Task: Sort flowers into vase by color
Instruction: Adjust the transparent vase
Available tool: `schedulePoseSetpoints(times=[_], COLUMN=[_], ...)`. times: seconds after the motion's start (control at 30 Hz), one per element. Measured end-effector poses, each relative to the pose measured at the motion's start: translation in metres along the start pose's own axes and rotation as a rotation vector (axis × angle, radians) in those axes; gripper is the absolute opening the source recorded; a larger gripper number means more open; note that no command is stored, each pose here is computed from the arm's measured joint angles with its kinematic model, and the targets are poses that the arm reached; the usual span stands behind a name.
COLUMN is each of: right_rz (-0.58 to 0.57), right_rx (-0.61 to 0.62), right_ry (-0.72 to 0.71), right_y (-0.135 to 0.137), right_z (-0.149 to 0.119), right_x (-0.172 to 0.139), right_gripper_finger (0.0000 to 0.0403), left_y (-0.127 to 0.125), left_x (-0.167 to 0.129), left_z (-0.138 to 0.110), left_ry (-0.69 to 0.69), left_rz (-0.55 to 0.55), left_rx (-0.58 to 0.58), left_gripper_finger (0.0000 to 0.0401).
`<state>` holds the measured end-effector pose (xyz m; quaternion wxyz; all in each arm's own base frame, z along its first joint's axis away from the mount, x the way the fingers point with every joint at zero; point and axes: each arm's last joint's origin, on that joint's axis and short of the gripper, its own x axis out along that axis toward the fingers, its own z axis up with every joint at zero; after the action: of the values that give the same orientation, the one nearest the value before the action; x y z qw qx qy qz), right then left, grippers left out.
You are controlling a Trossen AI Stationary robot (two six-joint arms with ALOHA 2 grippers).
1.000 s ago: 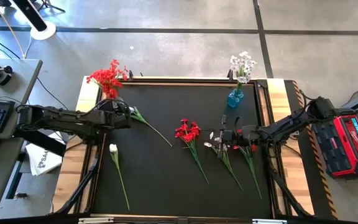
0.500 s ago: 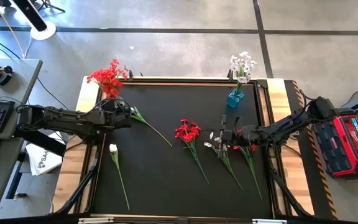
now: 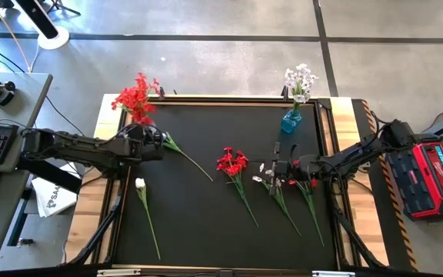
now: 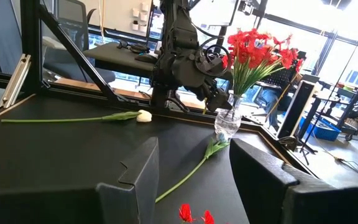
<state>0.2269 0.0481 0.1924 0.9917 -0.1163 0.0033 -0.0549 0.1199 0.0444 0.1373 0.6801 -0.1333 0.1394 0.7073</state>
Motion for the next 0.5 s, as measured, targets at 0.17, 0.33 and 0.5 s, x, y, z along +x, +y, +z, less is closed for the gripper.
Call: schedulePoseSetpoints(times=[0.17,0.33,0.5], right_rz=[0.000,0.000,0.000], right_rx=[0.000,0.000,0.000], right_ry=[0.000,0.000,0.000], right_y=[0.000,0.000,0.000], right_z=[0.000,0.000,0.000], right_x=[0.000,0.000,0.000], right_gripper_finger=[0.0169,0.0169,0.0169], left_y=[-0.002,-0.010,-0.026], left_x=[-0.006,-0.014,-0.017], left_z=[-0.001,0.004,0.014], left_ry=[0.006,-0.003,-0.055], left_rz=[-0.058,-0.149,-0.226], left_rx=[0.009,0.029,0.095], left_gripper_finger=[0.0091,0.0060,0.0026])
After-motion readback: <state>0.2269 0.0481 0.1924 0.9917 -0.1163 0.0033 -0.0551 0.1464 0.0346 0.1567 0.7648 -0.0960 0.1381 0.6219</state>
